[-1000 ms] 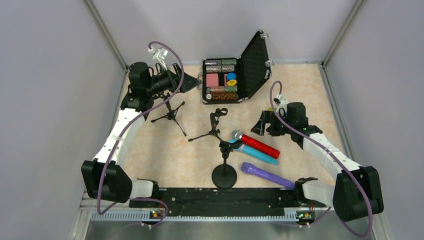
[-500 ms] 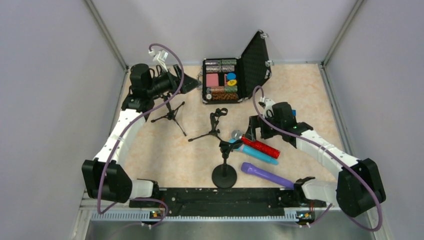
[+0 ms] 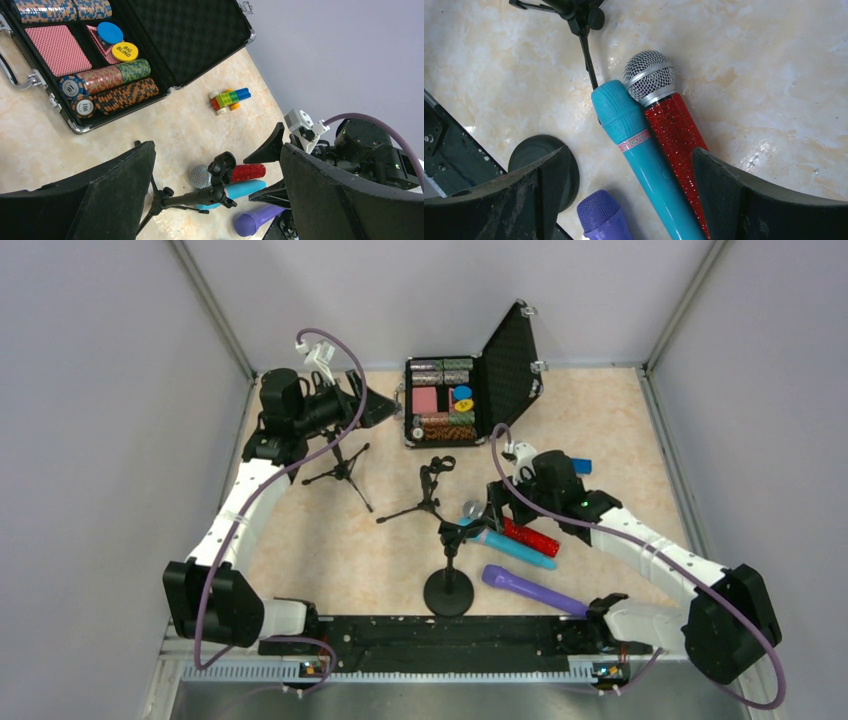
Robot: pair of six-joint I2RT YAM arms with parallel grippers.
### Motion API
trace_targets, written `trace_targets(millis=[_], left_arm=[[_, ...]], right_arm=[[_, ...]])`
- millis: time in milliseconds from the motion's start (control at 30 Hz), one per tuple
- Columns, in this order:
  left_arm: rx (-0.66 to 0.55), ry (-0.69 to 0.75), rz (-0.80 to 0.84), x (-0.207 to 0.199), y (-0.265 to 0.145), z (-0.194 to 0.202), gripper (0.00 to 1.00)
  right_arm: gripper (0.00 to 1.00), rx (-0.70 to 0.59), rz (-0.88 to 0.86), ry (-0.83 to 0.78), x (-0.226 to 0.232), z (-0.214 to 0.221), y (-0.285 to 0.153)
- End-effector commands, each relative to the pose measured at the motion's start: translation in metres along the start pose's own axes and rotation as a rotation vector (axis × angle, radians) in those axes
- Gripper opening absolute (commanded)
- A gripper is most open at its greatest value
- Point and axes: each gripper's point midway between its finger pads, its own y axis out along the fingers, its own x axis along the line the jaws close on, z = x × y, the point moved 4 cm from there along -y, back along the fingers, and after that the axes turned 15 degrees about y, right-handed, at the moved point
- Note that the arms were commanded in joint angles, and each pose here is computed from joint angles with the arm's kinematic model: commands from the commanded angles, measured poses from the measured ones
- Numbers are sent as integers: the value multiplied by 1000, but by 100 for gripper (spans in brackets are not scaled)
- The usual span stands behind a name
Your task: Attach the microphones to the stand
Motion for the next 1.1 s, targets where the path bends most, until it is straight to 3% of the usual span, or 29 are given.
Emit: trace_targets(millis=[0,367,1067], left_arm=[[-33,42,13,-8,-6,-8,99],[-21,27,16,-6,-3,-5,99],[-16,26,14,-5,-3,-3,98]], right_arm=[[87,-29,-36,-51,16,-9,-1],[69,104,-17,-67,21,21,22],[67,162,164,-142,5,39,45]])
